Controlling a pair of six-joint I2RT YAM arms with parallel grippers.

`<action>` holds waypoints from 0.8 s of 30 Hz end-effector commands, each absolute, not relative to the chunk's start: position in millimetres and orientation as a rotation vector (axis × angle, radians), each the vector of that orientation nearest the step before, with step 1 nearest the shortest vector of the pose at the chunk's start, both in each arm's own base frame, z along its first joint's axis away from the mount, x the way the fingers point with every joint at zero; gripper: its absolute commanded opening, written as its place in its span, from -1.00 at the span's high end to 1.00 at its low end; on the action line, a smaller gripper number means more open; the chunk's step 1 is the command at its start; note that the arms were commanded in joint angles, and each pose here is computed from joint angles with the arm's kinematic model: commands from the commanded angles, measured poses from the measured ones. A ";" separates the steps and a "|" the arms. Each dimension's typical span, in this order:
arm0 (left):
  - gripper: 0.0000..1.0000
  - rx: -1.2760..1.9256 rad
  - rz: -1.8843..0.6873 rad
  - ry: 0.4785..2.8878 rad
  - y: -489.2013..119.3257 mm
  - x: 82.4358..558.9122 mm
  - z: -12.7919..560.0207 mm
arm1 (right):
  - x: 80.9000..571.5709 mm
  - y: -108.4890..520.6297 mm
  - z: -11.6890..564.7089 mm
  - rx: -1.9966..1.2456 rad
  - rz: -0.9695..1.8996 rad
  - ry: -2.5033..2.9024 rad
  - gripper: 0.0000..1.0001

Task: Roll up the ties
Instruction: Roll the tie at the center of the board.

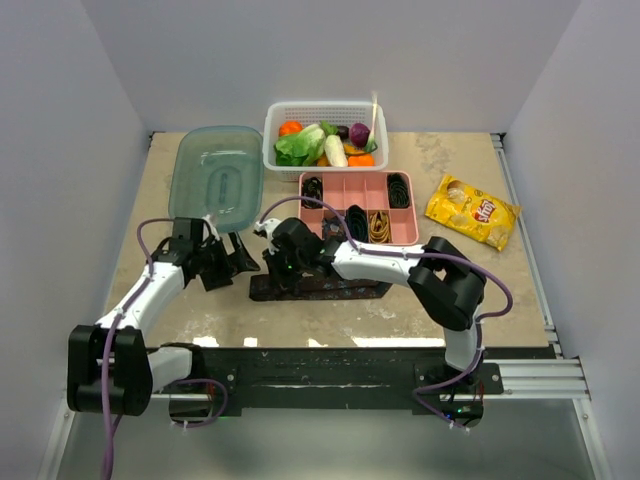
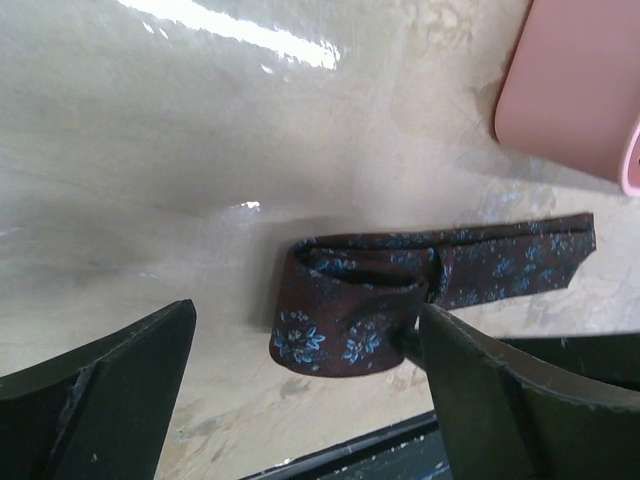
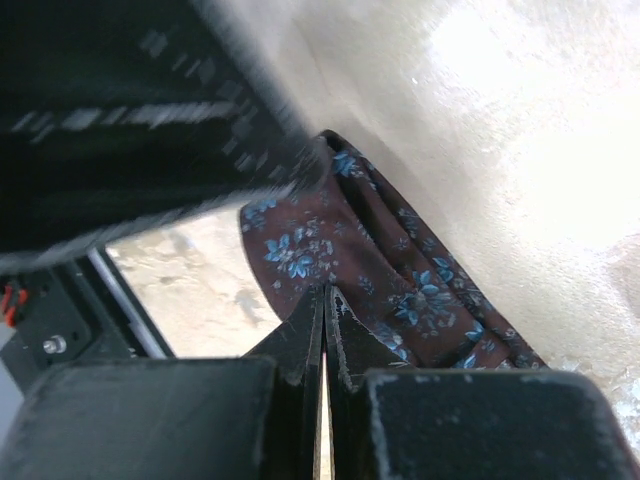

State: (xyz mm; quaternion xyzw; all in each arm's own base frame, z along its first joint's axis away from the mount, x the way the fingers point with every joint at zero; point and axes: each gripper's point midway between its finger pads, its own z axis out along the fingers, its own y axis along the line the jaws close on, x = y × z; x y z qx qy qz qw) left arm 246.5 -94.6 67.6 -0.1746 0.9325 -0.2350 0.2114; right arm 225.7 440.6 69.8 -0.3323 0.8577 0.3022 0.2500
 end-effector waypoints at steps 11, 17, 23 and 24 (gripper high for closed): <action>-0.68 -0.399 -0.882 2.514 -118.0 240.1 64.8 | 228.2 423.0 34.5 -0.908 0.702 2.392 1.00; -0.56 -0.394 -0.974 2.489 -129.8 233.7 56.8 | 223.5 419.6 20.4 -0.913 0.705 2.423 1.00; -0.50 -0.347 -0.945 2.472 -136.4 235.1 55.3 | 225.5 419.5 18.8 -0.904 0.718 2.432 1.00; -0.49 -0.345 -0.946 2.473 -137.8 233.4 53.0 | 224.8 420.1 19.4 -0.907 0.733 2.433 1.00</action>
